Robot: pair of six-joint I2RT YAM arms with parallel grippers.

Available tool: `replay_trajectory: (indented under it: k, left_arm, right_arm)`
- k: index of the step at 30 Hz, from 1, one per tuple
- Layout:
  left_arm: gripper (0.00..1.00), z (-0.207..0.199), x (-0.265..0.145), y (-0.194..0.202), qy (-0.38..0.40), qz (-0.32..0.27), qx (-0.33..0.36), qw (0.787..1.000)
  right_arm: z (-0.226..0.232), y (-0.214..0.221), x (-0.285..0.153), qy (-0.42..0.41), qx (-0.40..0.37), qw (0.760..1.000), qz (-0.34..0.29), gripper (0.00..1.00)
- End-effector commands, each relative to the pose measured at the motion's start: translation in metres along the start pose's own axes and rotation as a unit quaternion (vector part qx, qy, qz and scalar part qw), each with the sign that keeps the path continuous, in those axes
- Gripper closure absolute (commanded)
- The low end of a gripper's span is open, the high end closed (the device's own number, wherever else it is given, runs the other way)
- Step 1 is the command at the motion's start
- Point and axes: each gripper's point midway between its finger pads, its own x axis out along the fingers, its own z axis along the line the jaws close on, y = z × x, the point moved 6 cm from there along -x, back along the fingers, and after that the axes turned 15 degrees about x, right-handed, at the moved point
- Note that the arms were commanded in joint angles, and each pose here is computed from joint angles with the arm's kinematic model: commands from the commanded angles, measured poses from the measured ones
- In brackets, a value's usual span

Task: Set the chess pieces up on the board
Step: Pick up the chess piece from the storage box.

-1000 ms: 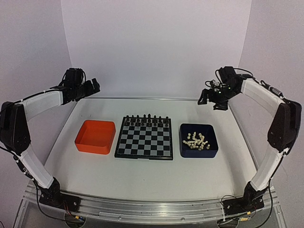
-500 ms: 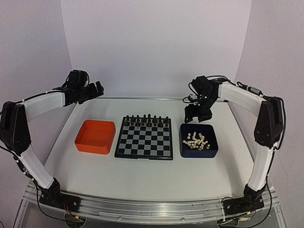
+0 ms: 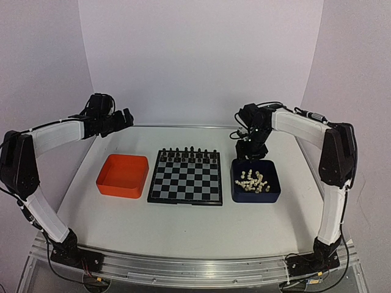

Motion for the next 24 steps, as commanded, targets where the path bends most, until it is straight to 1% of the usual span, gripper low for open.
replay_trajectory:
  k: [1, 9, 16, 24]
  left_arm:
    - [0.0, -0.002, -0.013, -0.012, 0.006, -0.024, -0.007, 1.0]
    - [0.0, 0.0, -0.014, -0.01, 0.003, -0.024, -0.009, 1.0]
    - [0.0, 0.001, -0.014, -0.009, 0.002, -0.021, -0.011, 1.0]
    - [0.0, 0.002, -0.013, -0.007, -0.003, -0.017, -0.012, 1.0]
  right_arm:
    - [0.0, -0.004, 0.005, 0.022, -0.004, 1.0, -0.001, 0.49]
    - [0.003, -0.009, 0.027, 0.029, -0.013, 0.999, 0.014, 0.58]
    - [-0.002, -0.012, 0.044, 0.058, -0.018, 0.998, 0.016, 0.6]
    - [-0.002, -0.011, 0.056, 0.062, -0.022, 0.997, 0.028, 0.65]
